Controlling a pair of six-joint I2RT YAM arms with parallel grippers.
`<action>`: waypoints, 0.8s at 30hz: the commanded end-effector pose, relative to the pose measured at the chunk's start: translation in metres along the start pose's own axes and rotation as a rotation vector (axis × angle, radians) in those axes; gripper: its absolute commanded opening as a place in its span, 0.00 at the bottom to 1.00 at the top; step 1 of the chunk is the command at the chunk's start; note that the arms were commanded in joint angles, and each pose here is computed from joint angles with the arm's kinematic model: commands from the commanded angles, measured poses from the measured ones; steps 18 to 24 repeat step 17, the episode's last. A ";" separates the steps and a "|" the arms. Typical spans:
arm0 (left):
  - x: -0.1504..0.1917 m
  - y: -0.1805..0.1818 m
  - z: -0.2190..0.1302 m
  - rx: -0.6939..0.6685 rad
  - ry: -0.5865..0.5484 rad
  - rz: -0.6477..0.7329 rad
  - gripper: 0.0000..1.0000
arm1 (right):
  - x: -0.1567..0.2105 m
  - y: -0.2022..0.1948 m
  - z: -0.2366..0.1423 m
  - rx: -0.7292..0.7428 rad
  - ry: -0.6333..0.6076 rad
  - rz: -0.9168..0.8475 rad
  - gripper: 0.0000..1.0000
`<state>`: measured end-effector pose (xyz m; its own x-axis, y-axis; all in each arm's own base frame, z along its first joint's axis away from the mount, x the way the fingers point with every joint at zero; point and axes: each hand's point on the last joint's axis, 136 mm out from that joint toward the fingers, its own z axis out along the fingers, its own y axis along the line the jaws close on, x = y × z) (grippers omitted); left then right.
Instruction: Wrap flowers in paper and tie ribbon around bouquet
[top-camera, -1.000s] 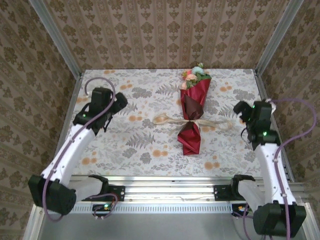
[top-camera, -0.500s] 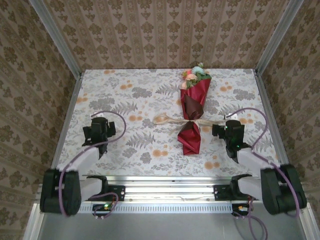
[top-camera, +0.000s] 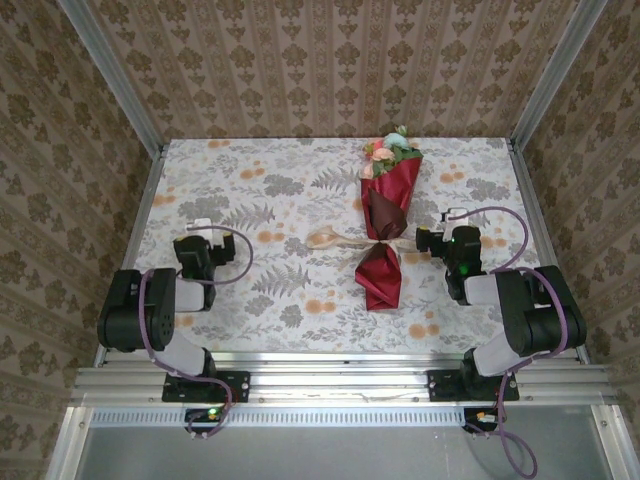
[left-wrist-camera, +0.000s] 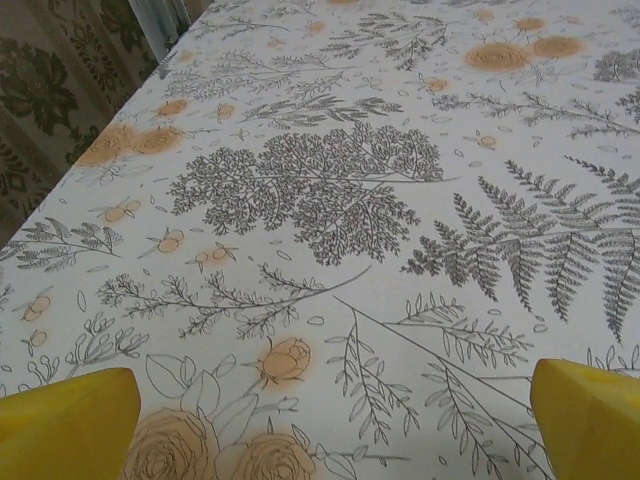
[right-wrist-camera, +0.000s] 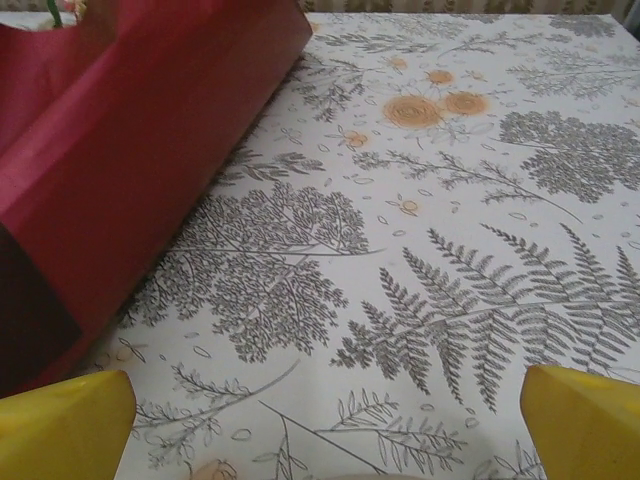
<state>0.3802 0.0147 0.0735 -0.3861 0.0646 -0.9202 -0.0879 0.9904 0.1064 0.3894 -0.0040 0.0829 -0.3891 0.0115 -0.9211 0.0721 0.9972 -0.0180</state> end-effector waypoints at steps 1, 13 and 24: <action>-0.029 0.001 0.006 0.025 -0.079 -0.015 1.00 | -0.017 -0.002 0.004 -0.007 -0.048 0.019 1.00; -0.029 0.001 0.005 0.026 -0.084 -0.017 1.00 | -0.016 -0.002 0.006 -0.009 -0.038 0.019 1.00; -0.029 0.001 0.005 0.027 -0.084 -0.017 1.00 | -0.018 -0.002 0.004 -0.008 -0.047 0.019 1.00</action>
